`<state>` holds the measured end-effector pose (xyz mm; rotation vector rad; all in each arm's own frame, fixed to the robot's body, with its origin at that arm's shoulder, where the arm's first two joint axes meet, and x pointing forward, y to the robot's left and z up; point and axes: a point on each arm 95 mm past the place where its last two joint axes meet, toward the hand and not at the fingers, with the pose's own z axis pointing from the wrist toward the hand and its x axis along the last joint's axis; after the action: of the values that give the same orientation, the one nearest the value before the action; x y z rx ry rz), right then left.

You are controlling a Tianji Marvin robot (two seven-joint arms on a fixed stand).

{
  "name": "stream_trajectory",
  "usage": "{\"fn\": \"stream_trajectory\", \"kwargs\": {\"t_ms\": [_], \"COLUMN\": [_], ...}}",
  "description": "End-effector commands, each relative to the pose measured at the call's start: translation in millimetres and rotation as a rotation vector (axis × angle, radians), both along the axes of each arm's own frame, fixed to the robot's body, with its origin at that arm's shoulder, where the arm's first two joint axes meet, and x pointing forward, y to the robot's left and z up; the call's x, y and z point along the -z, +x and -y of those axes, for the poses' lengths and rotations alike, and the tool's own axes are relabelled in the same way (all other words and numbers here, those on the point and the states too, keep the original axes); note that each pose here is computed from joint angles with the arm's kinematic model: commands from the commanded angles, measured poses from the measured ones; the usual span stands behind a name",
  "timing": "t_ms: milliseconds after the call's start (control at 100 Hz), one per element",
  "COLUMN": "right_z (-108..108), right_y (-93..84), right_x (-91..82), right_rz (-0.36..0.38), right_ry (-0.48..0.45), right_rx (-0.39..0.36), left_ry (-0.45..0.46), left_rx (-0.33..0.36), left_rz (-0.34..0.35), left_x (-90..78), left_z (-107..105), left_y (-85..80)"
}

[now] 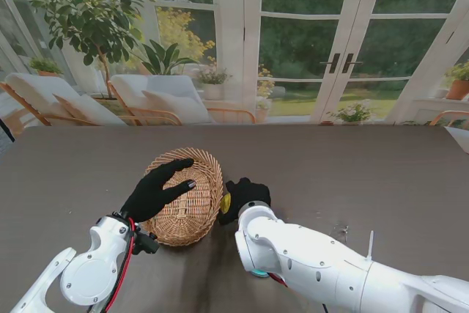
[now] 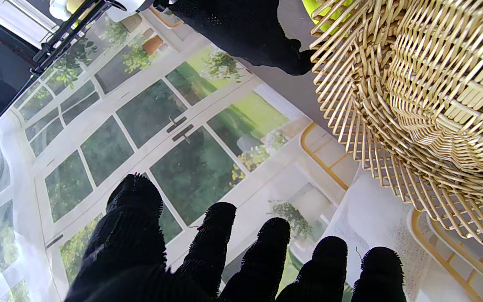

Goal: Stack culture dishes into a storage basket

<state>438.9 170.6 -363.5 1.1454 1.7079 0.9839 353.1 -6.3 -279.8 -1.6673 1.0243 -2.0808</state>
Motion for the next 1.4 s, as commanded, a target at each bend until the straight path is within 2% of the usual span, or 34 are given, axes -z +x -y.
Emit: {"fn": "stream_trajectory", "kwargs": {"t_ms": [0, 370, 840, 1390], "right_z": [-3, -5, -4, -1], "right_y": [0.9, 7.2, 6.0, 8.9], "right_x": [2.5, 9.0, 16.7, 23.2], "right_rz": [-0.018, -0.046, -0.08, -0.121], "right_ry": [-0.009, -0.043, -0.071, -0.069], "right_rx": [0.002, 0.012, 0.01, 0.031], "left_ry": [0.003, 0.002, 0.003, 0.005], "left_rx": [0.015, 0.015, 0.021, 0.022], "left_rz": [-0.018, -0.026, -0.039, -0.041], "left_x": [1.8, 2.1, 3.0, 4.0], "left_z": [2, 2, 3, 3], "left_y": [-0.2, 1.4, 3.3, 3.2]}}
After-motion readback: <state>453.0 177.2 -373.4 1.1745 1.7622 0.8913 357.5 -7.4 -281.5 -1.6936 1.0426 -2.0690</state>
